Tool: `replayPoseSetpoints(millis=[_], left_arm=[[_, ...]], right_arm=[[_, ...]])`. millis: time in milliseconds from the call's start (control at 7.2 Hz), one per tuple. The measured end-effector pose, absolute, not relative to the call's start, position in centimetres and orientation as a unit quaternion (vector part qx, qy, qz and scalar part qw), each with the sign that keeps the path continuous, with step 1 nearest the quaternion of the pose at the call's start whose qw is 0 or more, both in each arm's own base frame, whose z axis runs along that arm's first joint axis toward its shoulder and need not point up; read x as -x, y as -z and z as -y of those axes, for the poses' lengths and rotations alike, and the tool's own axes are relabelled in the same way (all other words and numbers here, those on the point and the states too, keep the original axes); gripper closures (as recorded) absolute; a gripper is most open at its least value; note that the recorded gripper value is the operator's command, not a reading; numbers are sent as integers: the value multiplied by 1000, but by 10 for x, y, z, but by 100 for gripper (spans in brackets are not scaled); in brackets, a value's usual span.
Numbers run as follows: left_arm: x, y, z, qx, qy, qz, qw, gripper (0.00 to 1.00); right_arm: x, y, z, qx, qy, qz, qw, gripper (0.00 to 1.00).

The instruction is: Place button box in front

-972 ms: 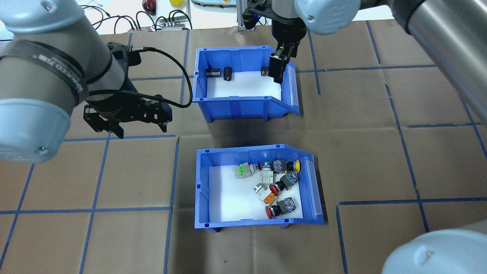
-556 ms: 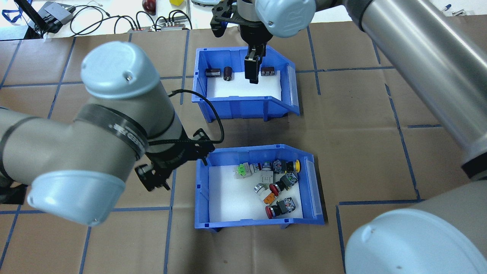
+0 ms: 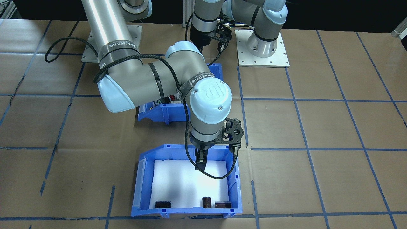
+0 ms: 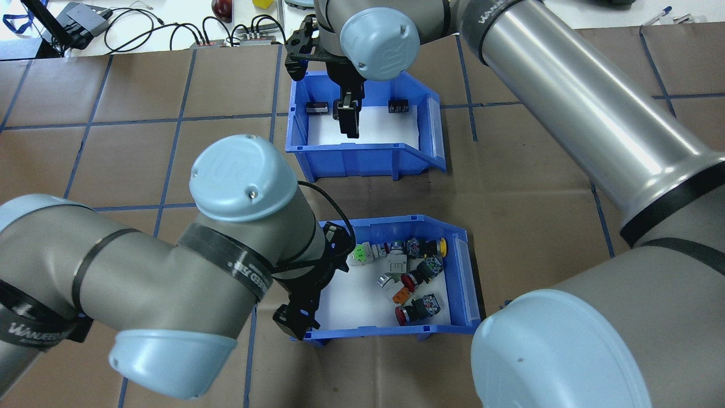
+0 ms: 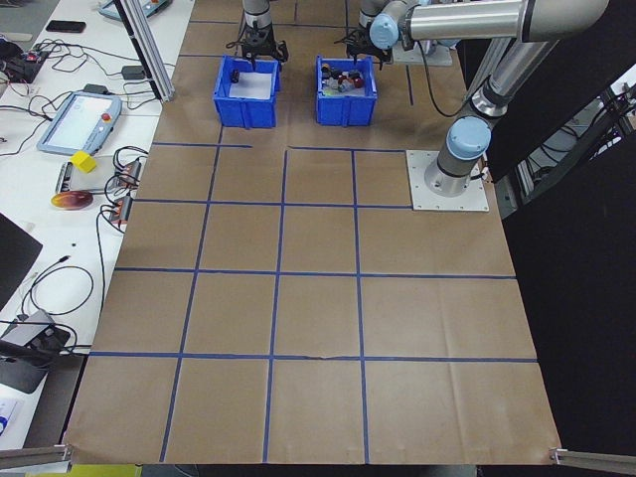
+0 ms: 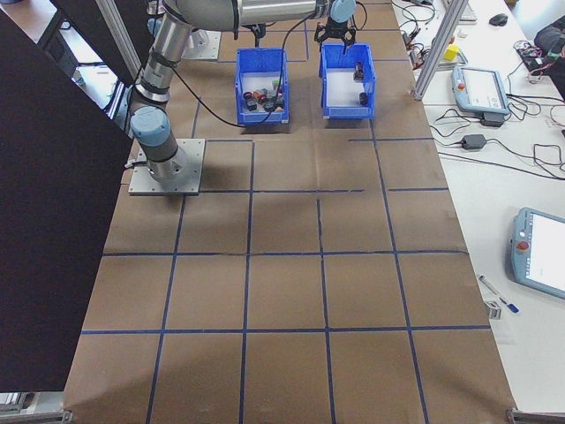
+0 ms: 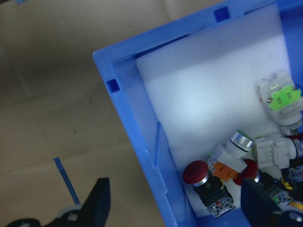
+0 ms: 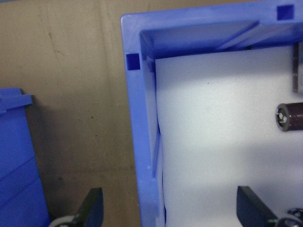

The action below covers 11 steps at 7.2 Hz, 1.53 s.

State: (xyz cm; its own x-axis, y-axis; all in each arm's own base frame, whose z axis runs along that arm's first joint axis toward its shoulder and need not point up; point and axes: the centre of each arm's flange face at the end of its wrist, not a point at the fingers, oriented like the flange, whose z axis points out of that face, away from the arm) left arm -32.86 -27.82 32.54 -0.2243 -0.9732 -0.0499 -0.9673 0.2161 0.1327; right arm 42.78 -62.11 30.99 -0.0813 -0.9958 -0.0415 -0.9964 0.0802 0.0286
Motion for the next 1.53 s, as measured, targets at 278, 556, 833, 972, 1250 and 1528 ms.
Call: replayPoseSetpoints(millis=[278, 556, 833, 972, 1250, 1528], left_arm=[[333, -301, 268, -666, 75, 743, 2, 4], [328, -280, 259, -677, 77, 732, -11, 4], [330, -267, 261, -686, 74, 724, -5, 18], [333, -262, 266, -694, 71, 717, 4, 31], [336, -259, 270, -698, 70, 712, 18, 100], [338, -264, 274, -695, 66, 715, 40, 100]], right_arm=[[-429, -269, 610, 678, -34, -734, 7, 40], [-427, -256, 605, 677, -26, -735, 2, 82], [-427, -265, 605, 678, -16, -735, -4, 94], [-426, -274, 605, 678, -10, -735, -9, 94], [-416, -307, 614, 676, 13, -736, -33, 95], [-373, -339, 637, 678, 26, -732, -54, 95]])
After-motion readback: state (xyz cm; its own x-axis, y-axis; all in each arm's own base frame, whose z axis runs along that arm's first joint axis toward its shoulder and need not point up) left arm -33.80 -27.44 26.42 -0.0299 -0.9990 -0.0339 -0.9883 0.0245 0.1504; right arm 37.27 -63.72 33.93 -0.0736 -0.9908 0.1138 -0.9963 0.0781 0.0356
